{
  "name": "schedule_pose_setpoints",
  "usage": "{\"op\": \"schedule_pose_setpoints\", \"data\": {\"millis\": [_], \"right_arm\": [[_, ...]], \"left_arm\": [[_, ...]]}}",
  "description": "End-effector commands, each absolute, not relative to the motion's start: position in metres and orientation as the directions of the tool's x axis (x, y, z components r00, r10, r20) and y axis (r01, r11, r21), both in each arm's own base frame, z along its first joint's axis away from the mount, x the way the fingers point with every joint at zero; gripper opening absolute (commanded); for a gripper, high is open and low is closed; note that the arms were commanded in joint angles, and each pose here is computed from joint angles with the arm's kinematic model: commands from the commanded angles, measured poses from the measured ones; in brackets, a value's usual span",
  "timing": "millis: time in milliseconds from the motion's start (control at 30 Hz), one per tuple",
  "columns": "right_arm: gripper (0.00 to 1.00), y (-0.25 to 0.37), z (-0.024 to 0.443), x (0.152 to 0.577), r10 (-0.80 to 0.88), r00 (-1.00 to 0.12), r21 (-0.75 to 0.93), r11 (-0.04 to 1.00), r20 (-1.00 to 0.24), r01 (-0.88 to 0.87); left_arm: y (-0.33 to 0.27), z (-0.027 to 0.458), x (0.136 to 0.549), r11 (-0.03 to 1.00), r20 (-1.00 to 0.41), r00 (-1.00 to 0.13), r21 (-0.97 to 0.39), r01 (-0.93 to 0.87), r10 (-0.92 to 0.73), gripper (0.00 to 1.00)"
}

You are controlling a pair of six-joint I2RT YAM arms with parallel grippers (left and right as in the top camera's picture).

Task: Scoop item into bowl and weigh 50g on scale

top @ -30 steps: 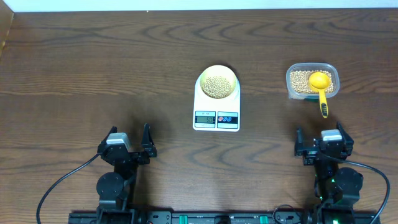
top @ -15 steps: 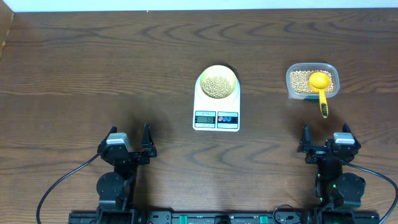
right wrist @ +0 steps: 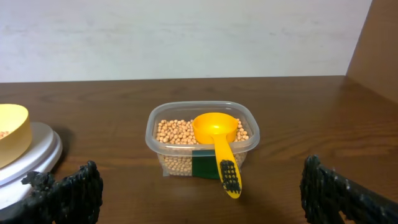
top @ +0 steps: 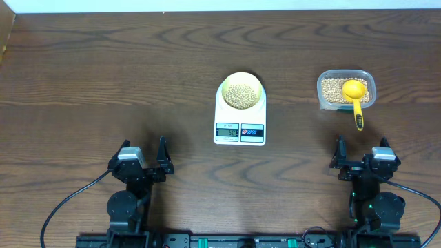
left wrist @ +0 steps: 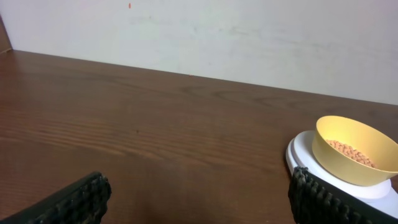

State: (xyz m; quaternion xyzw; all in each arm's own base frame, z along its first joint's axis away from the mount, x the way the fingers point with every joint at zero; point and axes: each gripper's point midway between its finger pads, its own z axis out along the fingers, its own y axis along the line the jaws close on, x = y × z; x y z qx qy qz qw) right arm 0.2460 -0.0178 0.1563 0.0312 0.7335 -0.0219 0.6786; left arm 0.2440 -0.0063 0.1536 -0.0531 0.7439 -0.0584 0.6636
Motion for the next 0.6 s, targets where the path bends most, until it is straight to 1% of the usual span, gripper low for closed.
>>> {"op": "schedule_pose_setpoints", "data": {"millis": [0, 100, 567], "right_arm": [[0.99, -0.0137, 0.1569, 0.2458, 0.002, -0.073, -0.002, 0.998, -0.997, 0.061], [0.99, -0.0108, 0.1566, 0.2459, 0.001, -0.074, -0.002, 0.999, -0.997, 0.049], [0.99, -0.0188, 0.1579, 0.2454, 0.039, -0.065, 0.032, 0.994, -0.997, 0.101]], "left_arm": [[-0.0037, 0.1362, 0.2438, 0.99, -0.978, -0.155, -0.137, -0.019, -0.139, 0.94], [-0.0037, 0.1362, 0.2438, 0.99, -0.978, -0.155, -0.138, -0.019, -0.139, 0.94], [-0.0037, 0.1362, 0.2438, 0.99, -0.978, -0.155, -0.137, -0.019, -0.139, 0.94]]}}
